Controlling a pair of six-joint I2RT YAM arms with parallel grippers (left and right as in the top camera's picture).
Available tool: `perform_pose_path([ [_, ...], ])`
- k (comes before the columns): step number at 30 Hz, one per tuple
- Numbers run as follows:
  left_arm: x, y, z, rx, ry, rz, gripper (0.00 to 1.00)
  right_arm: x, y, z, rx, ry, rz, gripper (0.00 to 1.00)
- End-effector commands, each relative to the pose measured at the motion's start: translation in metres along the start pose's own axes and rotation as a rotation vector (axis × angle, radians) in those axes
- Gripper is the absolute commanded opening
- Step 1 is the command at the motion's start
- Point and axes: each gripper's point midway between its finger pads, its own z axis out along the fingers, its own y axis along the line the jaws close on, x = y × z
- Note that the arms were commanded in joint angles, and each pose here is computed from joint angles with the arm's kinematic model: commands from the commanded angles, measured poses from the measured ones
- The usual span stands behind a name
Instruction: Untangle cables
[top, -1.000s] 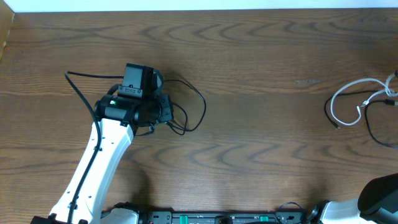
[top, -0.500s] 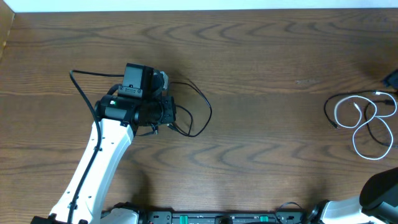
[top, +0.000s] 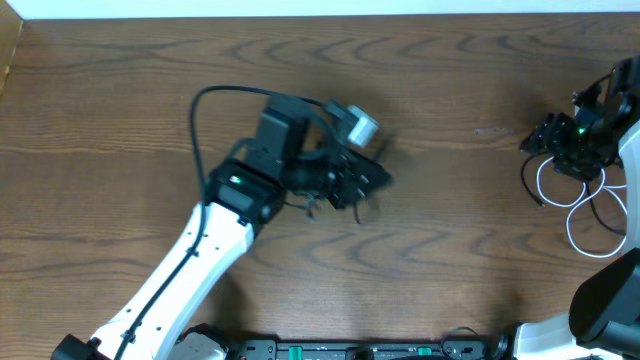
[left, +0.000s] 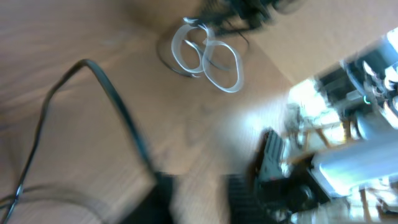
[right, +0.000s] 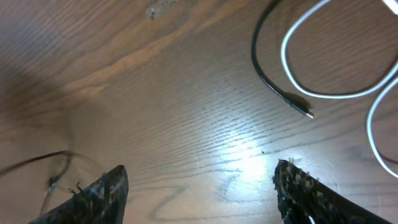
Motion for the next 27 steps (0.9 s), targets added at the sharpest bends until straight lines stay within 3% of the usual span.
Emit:
perform_pose_path([
  [1,0.004,0.006,0.004,-0.069,0.019,0.017,0.52,0.005,0.009,0.003,-0.017,0.015,-0.069,0.71],
  [5,0.023,0.063,-0.015,-0.366,0.066,-0.078,0.54,0.023,0.034,0.003,-0.121,0.081,-0.178,0.75],
  [9,0.067,0.115,-0.057,-0.708,0.204,-0.185,0.54,0.058,0.056,0.009,-0.131,0.195,-0.256,0.73],
  [11,0.083,0.124,-0.072,-0.793,0.265,-0.215,0.54,0.071,0.066,0.018,-0.131,0.225,-0.301,0.73],
  [16,0.101,0.125,-0.083,-0.838,0.338,-0.246,0.54,0.118,0.078,0.050,-0.104,0.341,-0.334,0.69],
  [22,0.101,0.125,-0.083,-0.838,0.338,-0.246,0.55,0.173,0.059,0.073,-0.025,0.502,-0.242,0.68],
  [27,0.101,0.125,-0.083,-0.838,0.337,-0.246,0.55,0.211,0.048,0.087,0.015,0.593,-0.264,0.66],
])
